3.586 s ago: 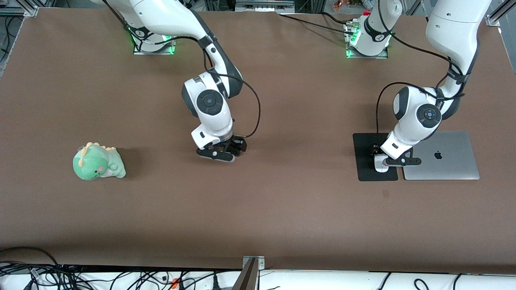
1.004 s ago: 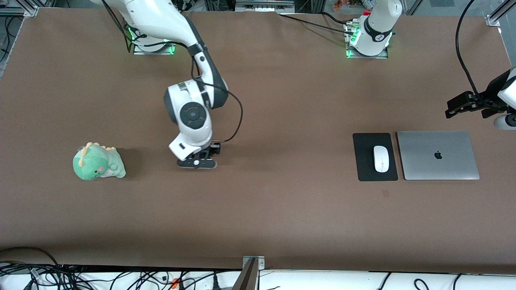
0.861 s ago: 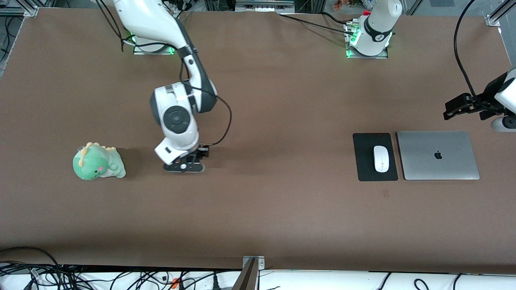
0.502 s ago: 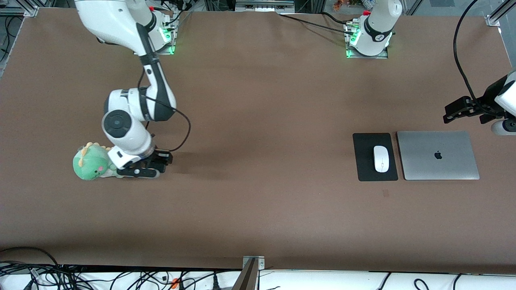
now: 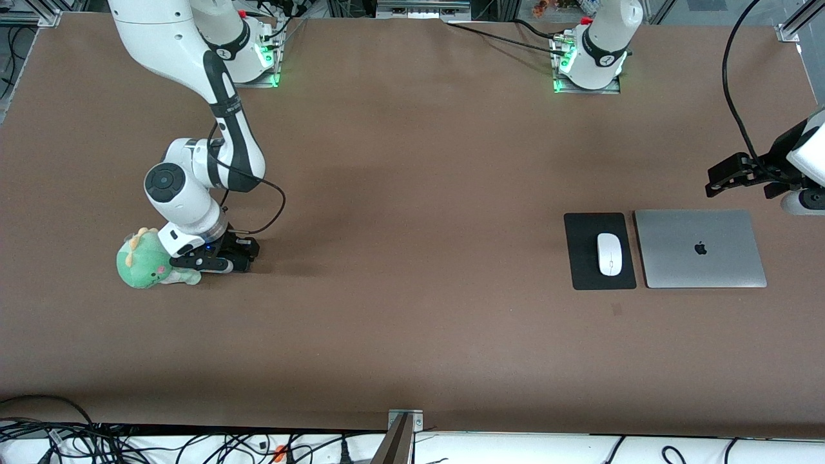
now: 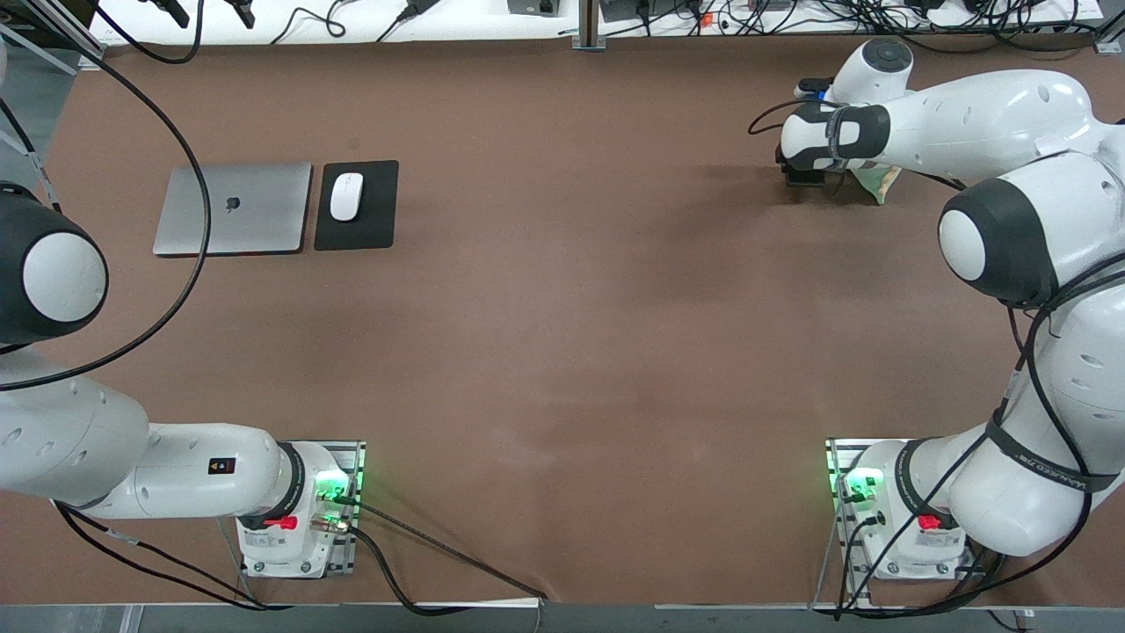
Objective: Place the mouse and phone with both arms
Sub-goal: 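Carry the black phone with the right gripper beside the green plush, then lower the phone onto the table and open the right gripper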
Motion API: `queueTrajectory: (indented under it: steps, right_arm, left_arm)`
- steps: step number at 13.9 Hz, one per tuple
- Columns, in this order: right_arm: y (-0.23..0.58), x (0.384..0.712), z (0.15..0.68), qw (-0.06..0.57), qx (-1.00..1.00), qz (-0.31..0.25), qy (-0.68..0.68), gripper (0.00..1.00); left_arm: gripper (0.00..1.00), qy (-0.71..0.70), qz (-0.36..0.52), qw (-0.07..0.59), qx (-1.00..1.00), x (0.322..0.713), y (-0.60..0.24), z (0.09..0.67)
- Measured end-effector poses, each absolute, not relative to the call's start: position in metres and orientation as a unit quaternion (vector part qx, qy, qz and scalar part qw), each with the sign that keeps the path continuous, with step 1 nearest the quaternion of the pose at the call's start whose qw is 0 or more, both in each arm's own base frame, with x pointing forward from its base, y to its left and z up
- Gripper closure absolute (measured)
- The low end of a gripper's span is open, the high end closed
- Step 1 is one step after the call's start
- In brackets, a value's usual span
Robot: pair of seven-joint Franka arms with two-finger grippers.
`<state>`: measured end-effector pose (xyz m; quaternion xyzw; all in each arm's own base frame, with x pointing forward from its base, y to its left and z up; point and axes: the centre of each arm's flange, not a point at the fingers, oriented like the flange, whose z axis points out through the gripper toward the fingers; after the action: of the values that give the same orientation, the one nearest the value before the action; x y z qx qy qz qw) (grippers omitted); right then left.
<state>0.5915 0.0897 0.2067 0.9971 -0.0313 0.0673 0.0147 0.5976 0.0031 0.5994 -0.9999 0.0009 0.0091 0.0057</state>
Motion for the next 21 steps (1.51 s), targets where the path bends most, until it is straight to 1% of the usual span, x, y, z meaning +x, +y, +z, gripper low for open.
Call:
queueTrajectory:
  steps: [4, 11, 13, 14, 17, 21]
  right_arm:
    - [0.080, 0.590, 0.203, -0.005, 0.997, 0.068, -0.022, 0.20]
    - [0.079, 0.588, 0.195, -0.002, 0.998, 0.062, -0.020, 0.20]
    - [0.079, 0.588, 0.194, -0.001, 0.998, 0.062, -0.020, 0.05]
    - [0.079, 0.588, 0.195, -0.001, 0.998, 0.062, -0.020, 0.00]
    - [0.081, 0.592, 0.198, -0.003, 0.998, 0.067, -0.019, 0.00]
    - [0.089, 0.604, 0.218, -0.013, 0.997, 0.080, -0.015, 0.00]
  left_arm:
    - [0.00, 0.000, 0.009, 0.006, -1.000, 0.598, 0.004, 0.599]
    - [0.00, 0.000, 0.009, 0.006, -1.000, 0.598, 0.004, 0.599]
    - [0.00, 0.000, 0.009, 0.006, -1.000, 0.598, 0.004, 0.599]
    - [0.00, 0.000, 0.009, 0.006, -1.000, 0.598, 0.004, 0.599]
    - [0.00, 0.000, 0.009, 0.006, -1.000, 0.598, 0.004, 0.599]
    - [0.00, -0.001, 0.009, 0.006, -1.000, 0.598, 0.005, 0.599]
